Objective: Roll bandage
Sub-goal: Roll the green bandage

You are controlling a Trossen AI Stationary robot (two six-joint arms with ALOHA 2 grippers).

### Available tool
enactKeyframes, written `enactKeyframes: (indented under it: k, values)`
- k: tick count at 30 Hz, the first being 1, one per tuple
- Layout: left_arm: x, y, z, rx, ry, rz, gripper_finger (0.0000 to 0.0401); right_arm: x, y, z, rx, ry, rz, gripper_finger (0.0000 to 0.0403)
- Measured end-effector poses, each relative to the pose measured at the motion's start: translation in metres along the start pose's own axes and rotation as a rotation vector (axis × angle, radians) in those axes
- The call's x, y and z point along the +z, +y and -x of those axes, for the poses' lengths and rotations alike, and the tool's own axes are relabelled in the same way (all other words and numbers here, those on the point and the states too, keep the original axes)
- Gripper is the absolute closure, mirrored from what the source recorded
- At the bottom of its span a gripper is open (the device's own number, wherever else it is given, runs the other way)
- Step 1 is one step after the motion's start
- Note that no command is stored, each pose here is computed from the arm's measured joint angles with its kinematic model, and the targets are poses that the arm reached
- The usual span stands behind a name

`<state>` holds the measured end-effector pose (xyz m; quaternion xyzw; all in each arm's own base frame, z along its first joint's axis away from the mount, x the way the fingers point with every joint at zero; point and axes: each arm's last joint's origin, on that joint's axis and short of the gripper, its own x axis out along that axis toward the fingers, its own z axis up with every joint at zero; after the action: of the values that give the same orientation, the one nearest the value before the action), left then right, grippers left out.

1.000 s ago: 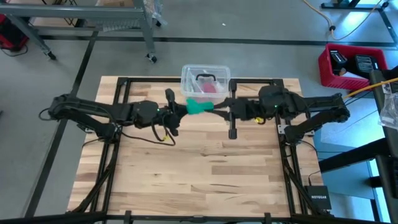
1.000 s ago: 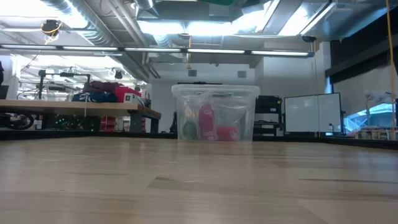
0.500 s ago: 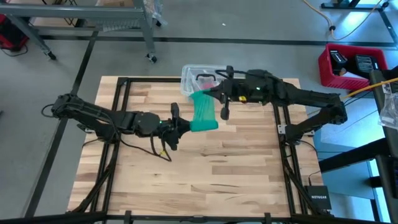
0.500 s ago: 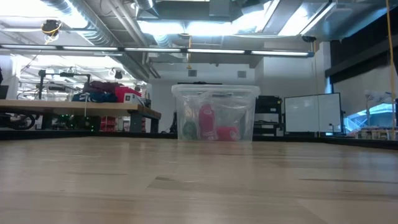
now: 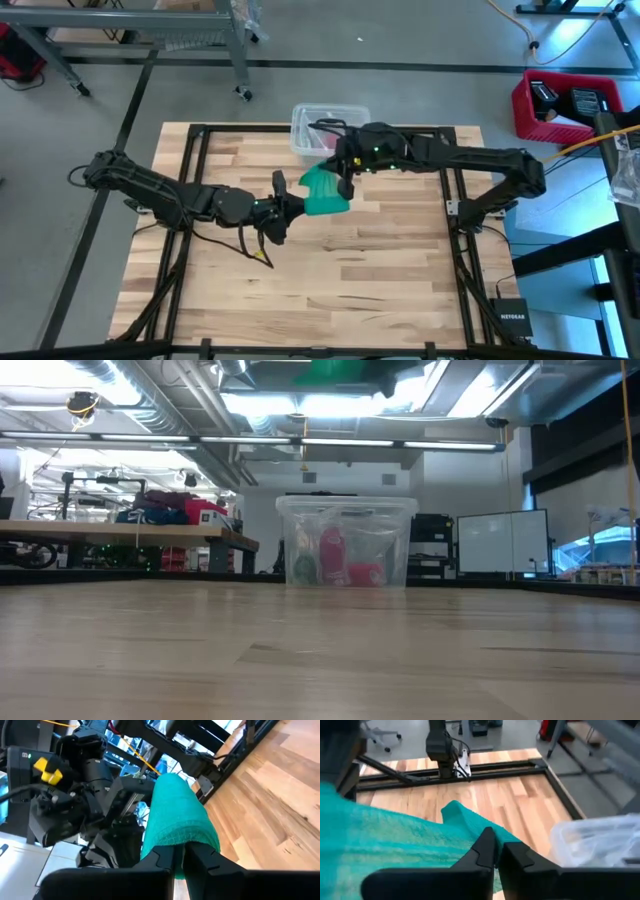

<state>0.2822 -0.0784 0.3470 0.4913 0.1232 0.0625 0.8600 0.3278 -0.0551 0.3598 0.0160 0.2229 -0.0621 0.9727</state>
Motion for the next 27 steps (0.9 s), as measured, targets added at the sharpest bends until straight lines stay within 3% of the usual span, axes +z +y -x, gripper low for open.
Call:
enactKeyframes:
  k: [6, 12, 16, 21, 27]
  values:
    - [-0.008, -0.001, -0.003, -0.019, 0.06, 0.0, 0.0388, -0.005, -0.003, -0.005, 0.0, 0.042, -0.12, 0.0326]
    - [-0.016, -0.001, -0.006, -0.039, 0.103, 0.053, 0.0388, -0.006, -0.004, -0.002, -0.053, 0.047, -0.118, 0.0224]
    - [-0.024, -0.001, -0.008, -0.053, 0.153, 0.169, 0.0388, 0.002, -0.005, 0.003, -0.071, 0.02, -0.109, 0.0174]
    - [-0.033, 0.0, -0.01, -0.062, 0.205, 0.285, 0.0388, 0.007, -0.005, 0.006, -0.065, 0.005, -0.071, 0.0145]
    - [-0.041, 0.001, -0.013, -0.097, 0.221, 0.457, 0.0388, 0.016, -0.005, 0.017, -0.082, -0.016, -0.057, 0.0144]
